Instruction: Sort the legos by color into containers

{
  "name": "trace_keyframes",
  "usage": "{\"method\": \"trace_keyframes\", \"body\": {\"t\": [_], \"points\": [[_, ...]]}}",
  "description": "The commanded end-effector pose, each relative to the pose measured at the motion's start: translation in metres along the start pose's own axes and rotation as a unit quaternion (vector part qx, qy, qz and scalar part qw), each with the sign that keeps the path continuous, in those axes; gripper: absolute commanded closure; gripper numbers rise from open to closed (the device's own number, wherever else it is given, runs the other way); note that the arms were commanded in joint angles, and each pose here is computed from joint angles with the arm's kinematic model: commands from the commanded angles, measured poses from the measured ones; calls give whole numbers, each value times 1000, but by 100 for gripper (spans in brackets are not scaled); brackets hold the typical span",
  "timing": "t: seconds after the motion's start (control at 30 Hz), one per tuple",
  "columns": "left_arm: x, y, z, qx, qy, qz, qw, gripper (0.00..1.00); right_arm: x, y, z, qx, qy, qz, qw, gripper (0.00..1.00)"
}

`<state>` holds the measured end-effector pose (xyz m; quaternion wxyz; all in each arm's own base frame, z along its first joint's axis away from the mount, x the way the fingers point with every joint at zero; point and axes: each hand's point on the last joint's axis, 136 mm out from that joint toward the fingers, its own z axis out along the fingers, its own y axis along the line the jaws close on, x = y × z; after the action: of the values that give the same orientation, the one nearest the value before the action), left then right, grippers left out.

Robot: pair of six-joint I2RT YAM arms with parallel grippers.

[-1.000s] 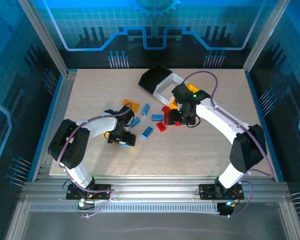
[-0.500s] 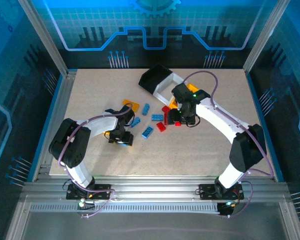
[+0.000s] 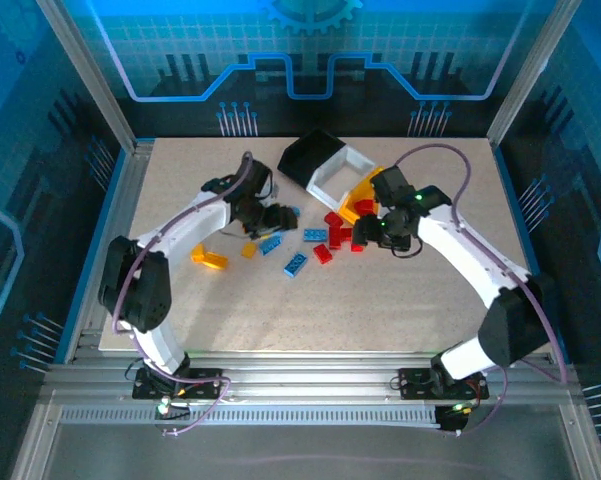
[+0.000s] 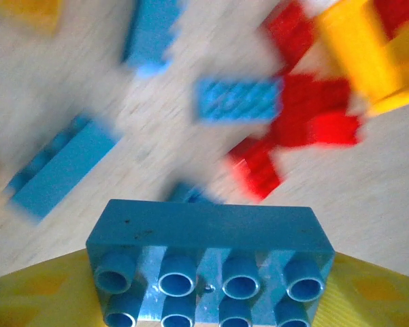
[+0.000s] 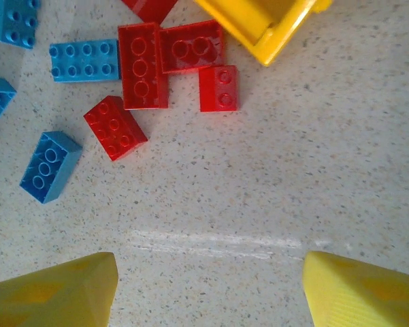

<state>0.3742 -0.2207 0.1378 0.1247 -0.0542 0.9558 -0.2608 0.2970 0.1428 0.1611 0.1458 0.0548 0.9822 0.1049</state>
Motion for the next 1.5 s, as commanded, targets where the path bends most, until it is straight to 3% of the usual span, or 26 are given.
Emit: {"method": "trace_keyframes", "body": {"t": [0.0,0.27,0.67,1.07,1.33,1.47], "points": [[-30,-39,19,86,11,-62,994,39,6,-7,-11,-11,-17,25,999,27],[-104,-91,61,167,-11,-106,980,40,37,-8,-2,-40,-9,45,998,27],[-154,-117,114,224,-17,-140,964,38,44,-16,10,-24,9,35,999,26],[-168,-116,138,226,-16,-158,961,23,34,-13,9,-27,11,22,999,26],[-159,-117,121,212,-15,-140,967,16,28,-10,7,-31,11,18,999,26],[-150,-118,92,193,-26,-112,974,15,25,-7,10,-28,24,19,999,26]]}}
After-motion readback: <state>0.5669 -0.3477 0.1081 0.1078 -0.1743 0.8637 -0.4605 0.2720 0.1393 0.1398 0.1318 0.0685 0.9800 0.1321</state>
